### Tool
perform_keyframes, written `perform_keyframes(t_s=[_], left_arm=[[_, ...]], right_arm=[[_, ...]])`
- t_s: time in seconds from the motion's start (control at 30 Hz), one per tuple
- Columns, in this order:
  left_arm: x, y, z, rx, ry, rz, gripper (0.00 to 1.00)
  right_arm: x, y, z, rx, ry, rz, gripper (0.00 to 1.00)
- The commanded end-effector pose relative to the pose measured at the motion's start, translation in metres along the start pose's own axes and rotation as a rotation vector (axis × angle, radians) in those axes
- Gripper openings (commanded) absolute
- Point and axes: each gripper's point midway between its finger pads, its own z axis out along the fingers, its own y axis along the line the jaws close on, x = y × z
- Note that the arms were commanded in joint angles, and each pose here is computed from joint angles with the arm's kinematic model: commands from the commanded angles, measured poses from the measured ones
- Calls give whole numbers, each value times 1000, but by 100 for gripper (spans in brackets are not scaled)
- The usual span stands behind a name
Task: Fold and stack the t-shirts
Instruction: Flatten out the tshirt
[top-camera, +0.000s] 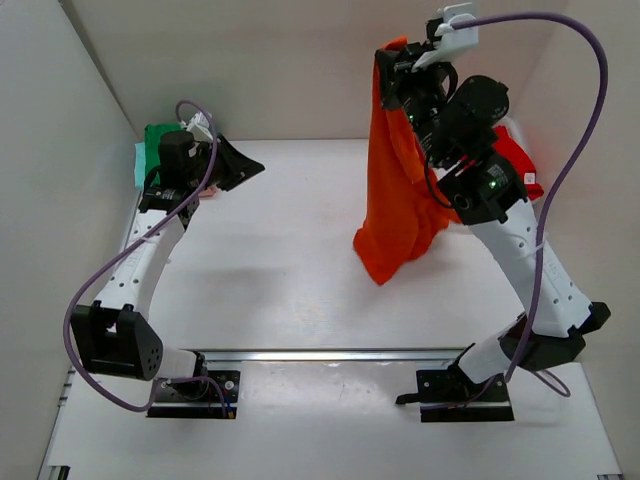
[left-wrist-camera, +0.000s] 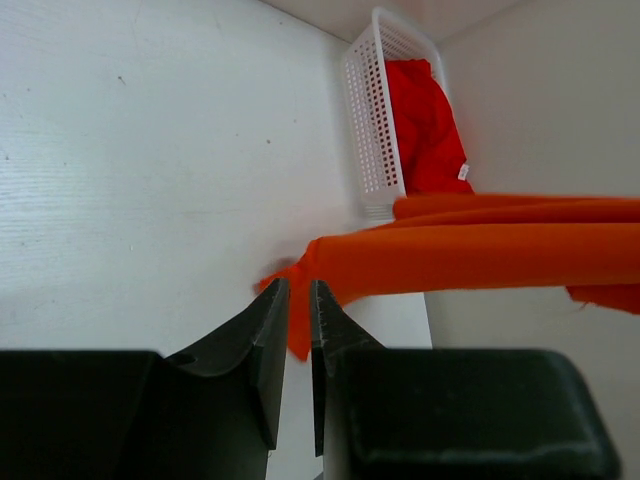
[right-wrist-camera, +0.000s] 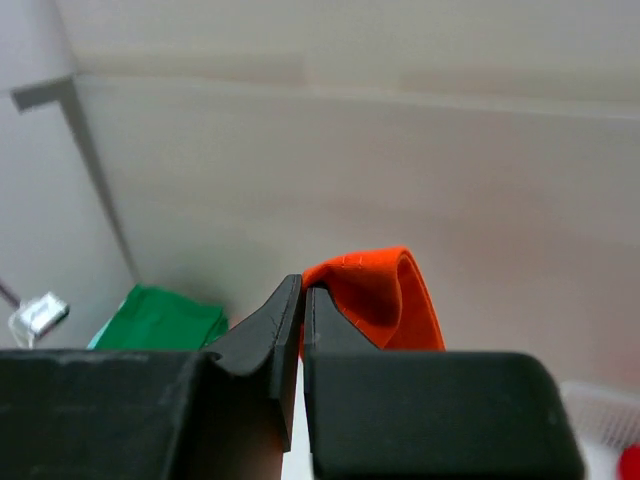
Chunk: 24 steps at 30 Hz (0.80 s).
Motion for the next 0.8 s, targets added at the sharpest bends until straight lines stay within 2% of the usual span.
perform_keyframes(t_s=[0.0,0.03,0.1,0.23,0.27,0.5,0.67,0.7,0.77], left_arm=[[2,-9,-10,39,-6,-9,25],[3,-8,-11,39,-2,-5,25],[3,-5,-13,31,-6,-1,25],[1,4,-25,-4,-27,-5,25],[0,6,-28,-18,-32,0,25],[-7,-1,-48,-37,-76,55,26],[-6,-10,-58,-21,-84,104,33],[-7,-13,-59,-19,-92,121,37],[12,-10,-54,-10,-42,157,41]], right_arm=[[-104,-25,-35,210,-353,-72,0],[-121,-27,-44,222,-414,-63,0],[-123,-28,-41,224,-439,-37,0],[-102,15,4,82,-419,25,0],[-117,17,2,60,-460,39,0],[-98,31,39,70,-481,122,0],[-52,37,55,102,-336,119,0],[-38,37,60,105,-302,103,0],[-47,40,50,72,-323,116,0]])
